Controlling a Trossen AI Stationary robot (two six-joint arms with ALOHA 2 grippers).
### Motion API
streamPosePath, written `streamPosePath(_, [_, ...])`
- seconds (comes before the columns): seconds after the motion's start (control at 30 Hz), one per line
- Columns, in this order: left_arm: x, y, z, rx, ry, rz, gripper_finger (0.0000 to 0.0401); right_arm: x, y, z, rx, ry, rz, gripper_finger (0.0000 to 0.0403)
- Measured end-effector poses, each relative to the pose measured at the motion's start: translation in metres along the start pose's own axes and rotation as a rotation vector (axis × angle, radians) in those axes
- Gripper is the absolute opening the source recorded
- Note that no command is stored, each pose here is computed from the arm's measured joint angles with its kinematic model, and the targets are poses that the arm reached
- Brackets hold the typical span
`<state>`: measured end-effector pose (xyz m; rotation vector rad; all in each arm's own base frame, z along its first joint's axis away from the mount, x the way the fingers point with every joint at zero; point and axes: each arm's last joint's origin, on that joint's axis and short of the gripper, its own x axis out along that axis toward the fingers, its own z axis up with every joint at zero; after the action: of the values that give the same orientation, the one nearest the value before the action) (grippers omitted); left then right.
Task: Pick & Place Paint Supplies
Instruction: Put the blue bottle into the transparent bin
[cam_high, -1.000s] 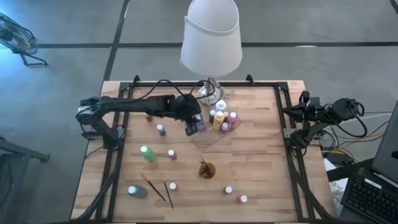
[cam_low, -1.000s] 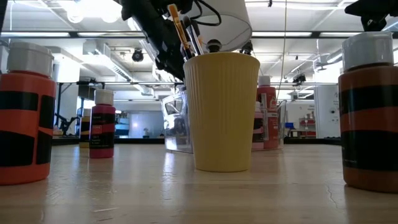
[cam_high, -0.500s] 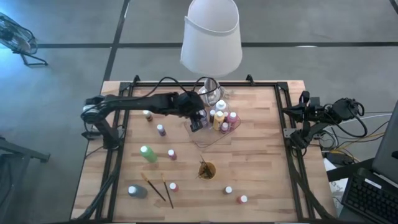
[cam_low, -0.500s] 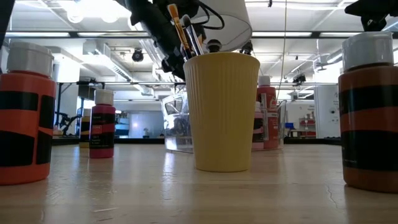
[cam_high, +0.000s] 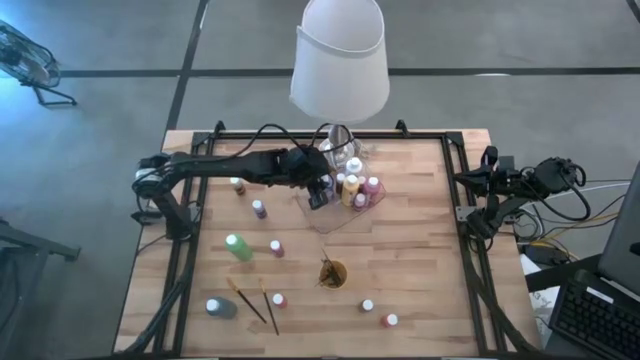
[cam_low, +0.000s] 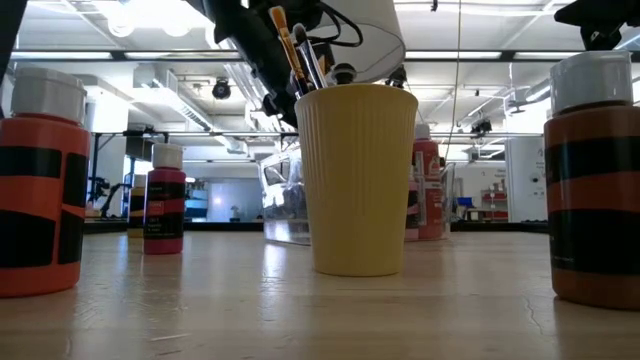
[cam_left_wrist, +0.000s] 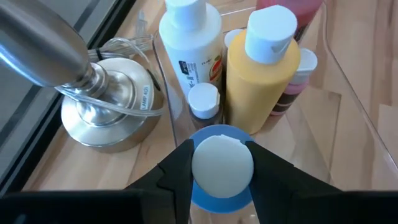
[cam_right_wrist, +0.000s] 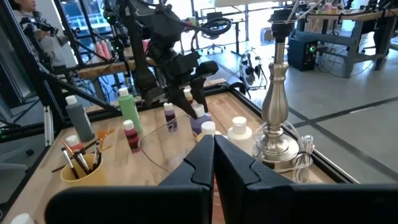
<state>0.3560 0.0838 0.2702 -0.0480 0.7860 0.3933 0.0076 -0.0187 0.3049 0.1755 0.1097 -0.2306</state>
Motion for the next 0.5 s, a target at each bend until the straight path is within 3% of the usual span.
streamPosePath(0.5, [0.0012, 0.0015, 0.0028, 0.013, -0.033, 0.008, 0.0129, 0.0, 0.0, 0.0, 0.0, 0.0, 0.0, 0.0008])
